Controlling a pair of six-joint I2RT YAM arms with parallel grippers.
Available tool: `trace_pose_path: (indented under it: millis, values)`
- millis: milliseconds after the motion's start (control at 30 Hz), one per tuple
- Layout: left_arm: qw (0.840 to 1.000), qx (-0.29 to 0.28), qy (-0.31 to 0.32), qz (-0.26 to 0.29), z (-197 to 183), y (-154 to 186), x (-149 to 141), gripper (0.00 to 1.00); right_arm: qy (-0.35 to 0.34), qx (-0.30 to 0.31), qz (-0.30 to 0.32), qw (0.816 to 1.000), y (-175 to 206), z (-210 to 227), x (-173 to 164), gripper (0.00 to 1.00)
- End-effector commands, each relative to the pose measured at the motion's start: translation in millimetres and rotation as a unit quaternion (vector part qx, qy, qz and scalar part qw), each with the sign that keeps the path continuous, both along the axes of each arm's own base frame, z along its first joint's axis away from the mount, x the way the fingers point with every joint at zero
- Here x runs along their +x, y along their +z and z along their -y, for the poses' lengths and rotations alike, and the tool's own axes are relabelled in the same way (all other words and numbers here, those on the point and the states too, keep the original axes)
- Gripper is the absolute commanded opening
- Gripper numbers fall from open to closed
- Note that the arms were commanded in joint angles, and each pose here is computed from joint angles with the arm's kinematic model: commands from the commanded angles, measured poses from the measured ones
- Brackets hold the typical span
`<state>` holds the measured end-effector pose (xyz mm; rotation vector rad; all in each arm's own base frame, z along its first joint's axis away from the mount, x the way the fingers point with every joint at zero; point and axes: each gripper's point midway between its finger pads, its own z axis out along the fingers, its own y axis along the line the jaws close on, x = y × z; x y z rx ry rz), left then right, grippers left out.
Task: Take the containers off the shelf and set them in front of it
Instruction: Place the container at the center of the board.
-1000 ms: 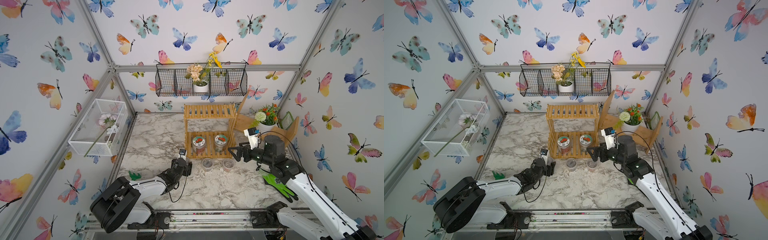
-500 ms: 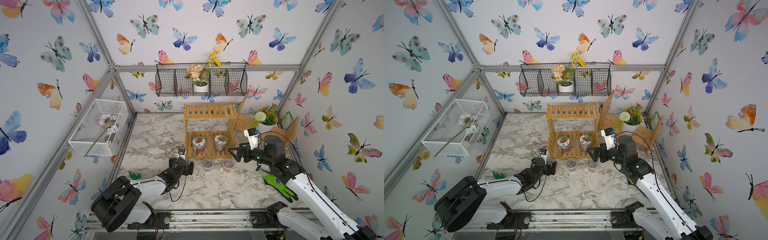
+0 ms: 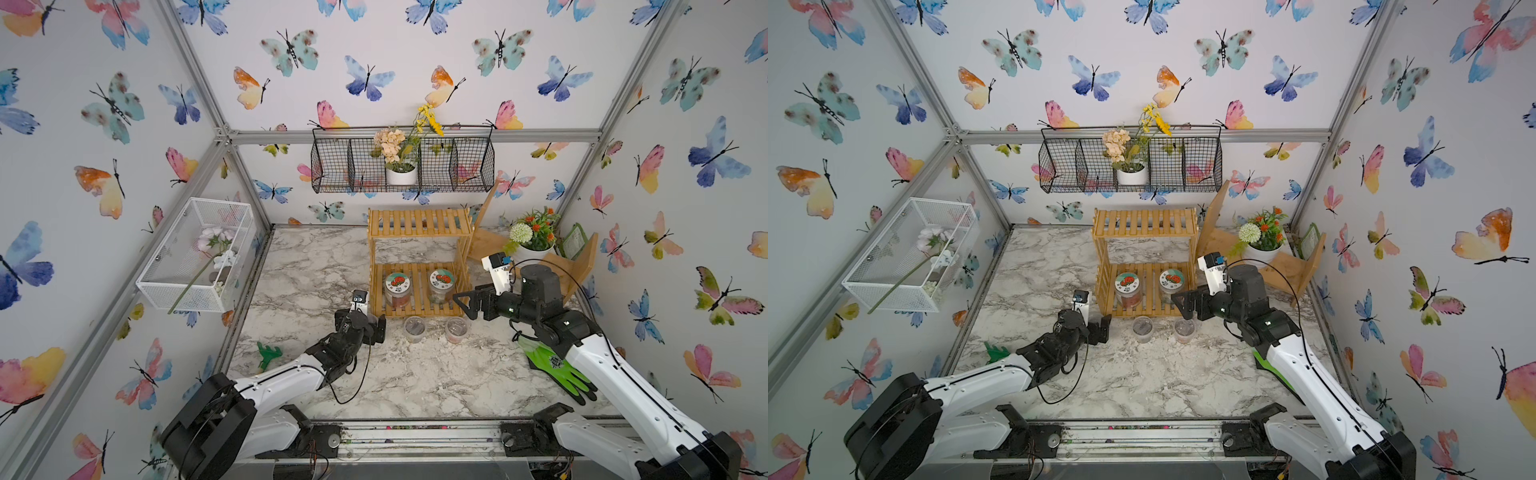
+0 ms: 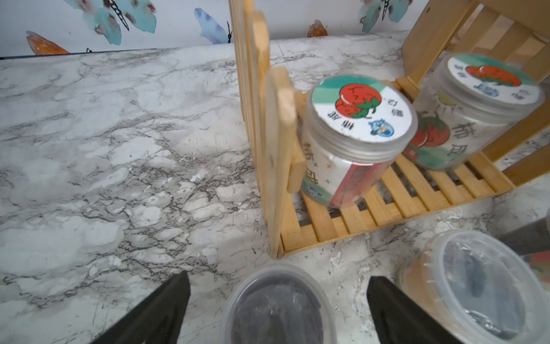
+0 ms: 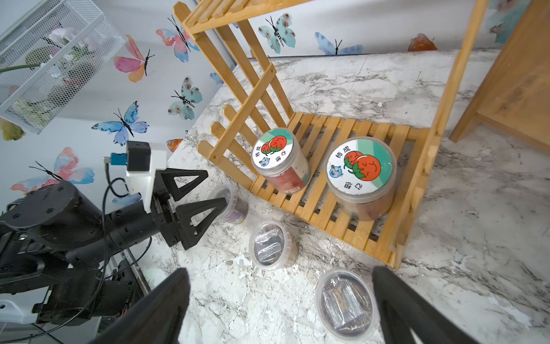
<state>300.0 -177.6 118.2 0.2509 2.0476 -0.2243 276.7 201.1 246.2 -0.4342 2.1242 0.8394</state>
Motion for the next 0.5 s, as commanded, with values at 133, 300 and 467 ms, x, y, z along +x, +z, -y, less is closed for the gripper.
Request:
trace_pose_path:
  millis: [133,300,467]
  values:
    - [0.999,0.016,-0.031,0.030,3.4,43.5,-0.7,0.99,-0.026,-0.053,0.005,0.998,5.7,-5.5,16.7,0.98]
    - [0.997,-0.004,-0.069,0.033,14.9,65.7,-5.0,0.99,-0.034,-0.093,-0.004,0.995,1.2,-26.7,22.8,0.98]
    - [0.994,-0.032,-0.107,0.021,21.2,80.9,-7.5,0.99,-0.059,-0.128,-0.016,0.990,-4.5,-43.8,31.8,0.98]
